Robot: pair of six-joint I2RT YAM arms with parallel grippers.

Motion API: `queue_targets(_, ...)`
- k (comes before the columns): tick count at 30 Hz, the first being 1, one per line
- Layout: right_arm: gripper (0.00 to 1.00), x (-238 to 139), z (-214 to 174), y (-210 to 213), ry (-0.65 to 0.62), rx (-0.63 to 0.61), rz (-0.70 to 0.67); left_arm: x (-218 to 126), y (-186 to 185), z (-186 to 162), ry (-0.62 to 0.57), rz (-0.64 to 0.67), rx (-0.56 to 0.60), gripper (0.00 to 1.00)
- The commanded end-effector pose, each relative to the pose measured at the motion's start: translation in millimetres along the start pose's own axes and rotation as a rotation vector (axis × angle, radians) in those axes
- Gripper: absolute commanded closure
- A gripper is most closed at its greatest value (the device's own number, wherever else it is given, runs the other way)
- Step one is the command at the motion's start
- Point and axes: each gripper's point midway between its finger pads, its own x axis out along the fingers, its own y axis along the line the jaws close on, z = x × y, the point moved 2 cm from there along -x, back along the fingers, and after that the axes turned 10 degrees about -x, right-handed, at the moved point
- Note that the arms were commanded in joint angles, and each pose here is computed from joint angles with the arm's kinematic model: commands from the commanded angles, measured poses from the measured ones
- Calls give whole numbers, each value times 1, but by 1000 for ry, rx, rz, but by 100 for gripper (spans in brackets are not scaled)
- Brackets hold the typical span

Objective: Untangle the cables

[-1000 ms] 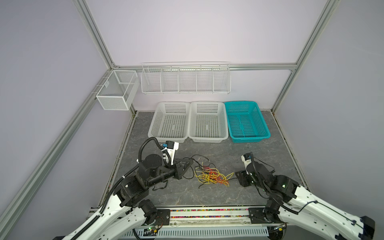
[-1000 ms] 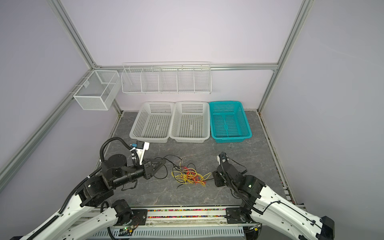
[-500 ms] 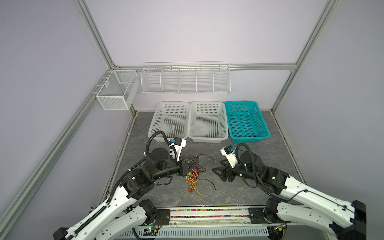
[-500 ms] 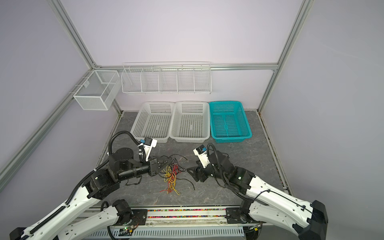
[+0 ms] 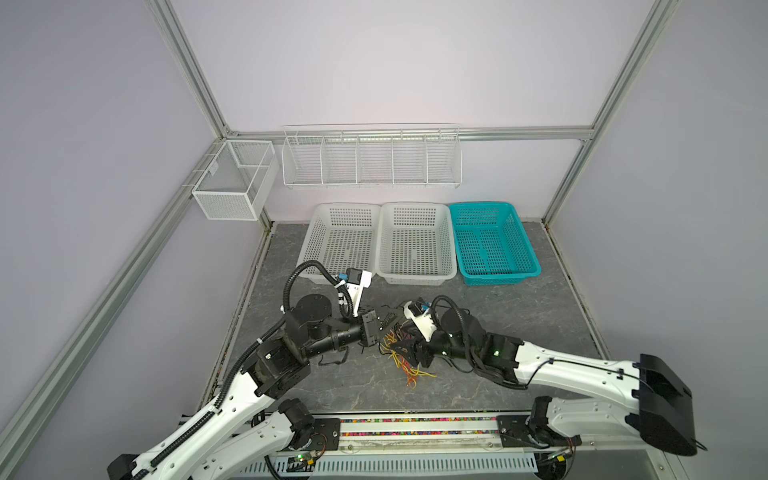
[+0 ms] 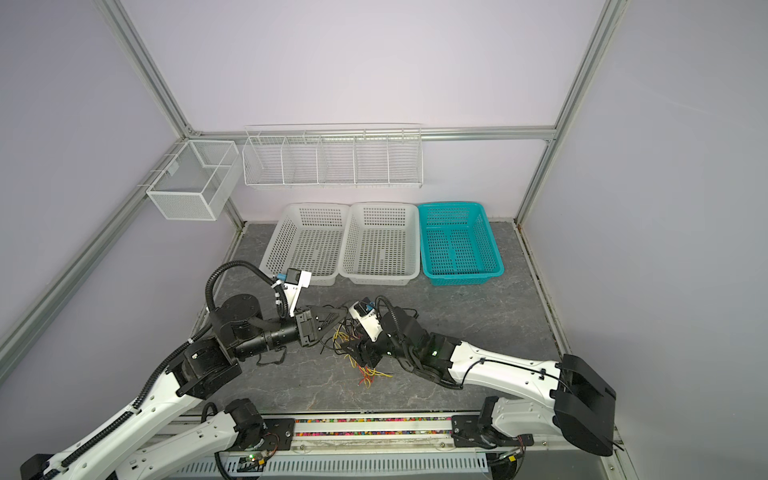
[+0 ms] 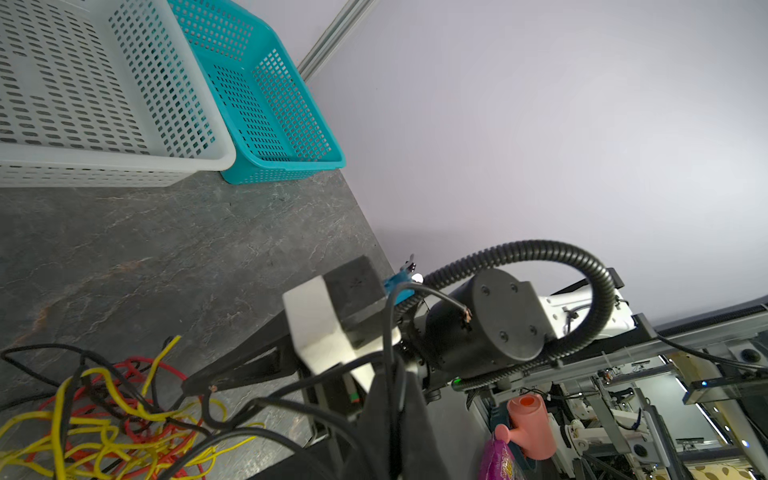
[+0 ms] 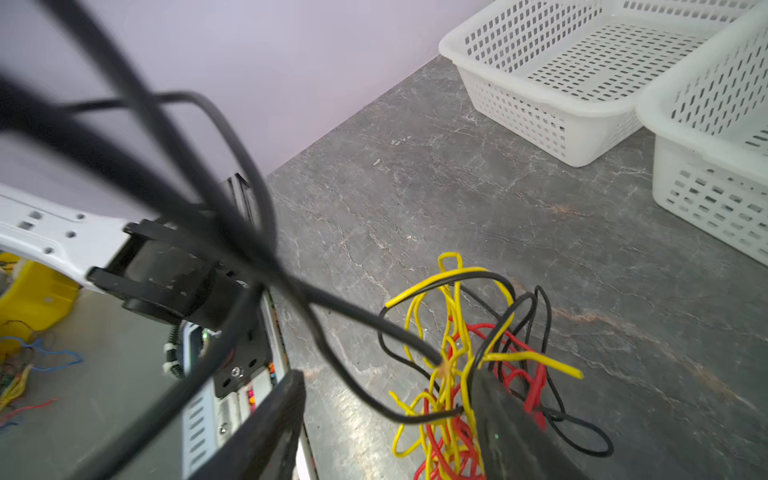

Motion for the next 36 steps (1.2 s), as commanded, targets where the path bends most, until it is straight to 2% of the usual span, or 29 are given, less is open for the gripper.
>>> queue_targets(1, 56, 5, 12, -4, -71, -35, -52, -5, -14, 6, -30, -60, 12, 100)
queue_targets(3, 74, 4, 13, -8, -75, -37, -83, -7, -12, 5, -31, -51, 14, 100)
queue_targets(6, 94, -3, 15, -11, -85, -45, -118, -10, -4, 1, -32, -25, 12, 100)
queue_targets(8, 94, -11, 18, -11, -89, -51, -128, -11, 7, -3, -30, 6, 8, 99)
queue_targets(9, 94, -17, 21, -11, -94, -54, -130, -12, 13, -5, -31, 28, 6, 95)
queue_targets(16, 94, -60, 49, -12, -116, -57, -178, -13, 61, -25, -22, 162, -29, 48)
queue_targets(19, 94, -71, 64, -6, -99, -56, -157, -10, 74, -32, -11, 182, -43, 36)
queue_targets(28, 94, -89, 103, 9, -150, -26, -97, 9, 77, -46, 35, 77, -82, 28)
queue_targets(36, 94, -91, 113, 19, -175, -3, -34, 18, 92, -58, 62, 109, -82, 28)
